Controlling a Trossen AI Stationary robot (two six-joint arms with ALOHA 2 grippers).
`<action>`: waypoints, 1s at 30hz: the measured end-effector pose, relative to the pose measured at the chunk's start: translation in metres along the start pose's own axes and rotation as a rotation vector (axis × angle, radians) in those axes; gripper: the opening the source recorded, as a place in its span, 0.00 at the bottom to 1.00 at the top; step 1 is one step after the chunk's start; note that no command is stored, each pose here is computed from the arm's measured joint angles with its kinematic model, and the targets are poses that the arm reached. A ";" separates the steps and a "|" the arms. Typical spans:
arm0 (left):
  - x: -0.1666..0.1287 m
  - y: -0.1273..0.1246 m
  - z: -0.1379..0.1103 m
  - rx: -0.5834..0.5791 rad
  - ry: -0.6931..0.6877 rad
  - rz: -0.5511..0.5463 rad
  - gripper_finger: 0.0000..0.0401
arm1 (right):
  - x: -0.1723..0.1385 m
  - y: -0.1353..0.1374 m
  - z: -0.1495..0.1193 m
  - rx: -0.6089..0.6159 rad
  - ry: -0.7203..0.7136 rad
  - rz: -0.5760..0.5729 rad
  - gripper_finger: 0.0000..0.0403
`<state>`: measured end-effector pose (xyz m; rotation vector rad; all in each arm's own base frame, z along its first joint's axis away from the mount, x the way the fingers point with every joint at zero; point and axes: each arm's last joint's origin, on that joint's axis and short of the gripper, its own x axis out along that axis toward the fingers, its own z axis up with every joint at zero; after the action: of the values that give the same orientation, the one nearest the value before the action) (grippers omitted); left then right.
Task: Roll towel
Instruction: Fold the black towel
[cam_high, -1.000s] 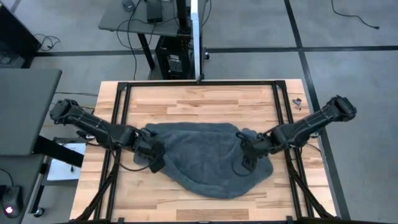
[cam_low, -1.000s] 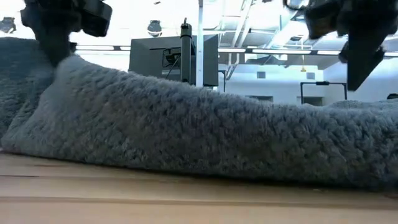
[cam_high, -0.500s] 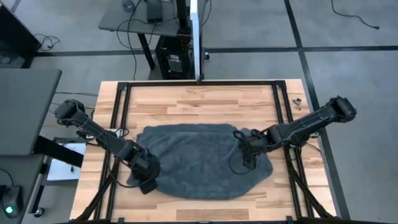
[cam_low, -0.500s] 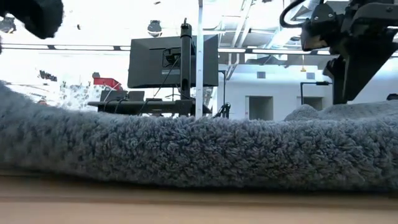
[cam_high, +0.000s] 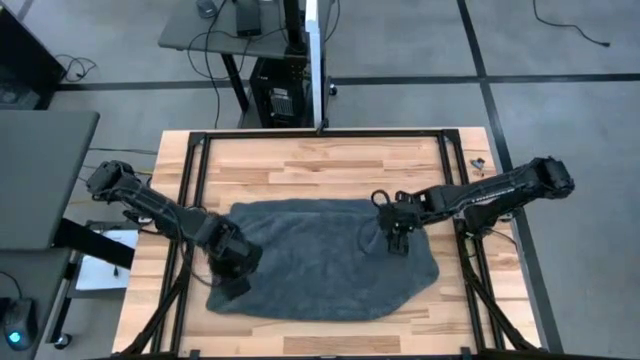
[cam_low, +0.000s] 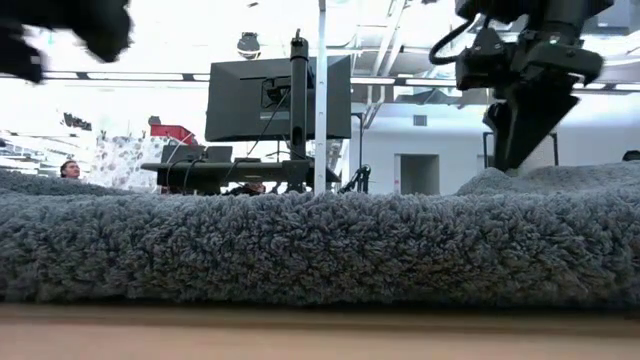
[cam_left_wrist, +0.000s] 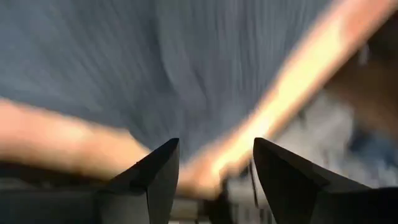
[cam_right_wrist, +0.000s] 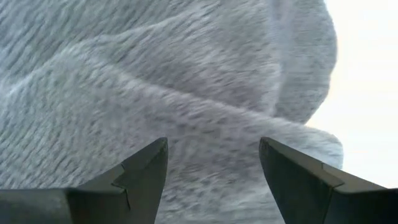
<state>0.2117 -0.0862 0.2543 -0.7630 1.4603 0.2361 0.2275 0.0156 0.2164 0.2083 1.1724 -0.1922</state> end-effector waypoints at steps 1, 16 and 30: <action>-0.006 0.004 0.007 -0.008 -0.080 0.032 0.47 | -0.001 -0.004 0.002 0.036 -0.001 0.009 0.61; 0.021 0.104 0.095 0.013 -0.506 0.076 0.47 | -0.008 -0.011 0.001 0.572 -0.008 0.015 0.61; 0.085 0.153 0.056 -0.058 -0.417 0.215 0.47 | 0.017 0.033 -0.047 0.743 0.190 -0.181 0.61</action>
<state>0.1789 0.0358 0.1208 -0.5604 1.1396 0.5698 0.2004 0.0595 0.1854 0.7863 1.2664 -0.7822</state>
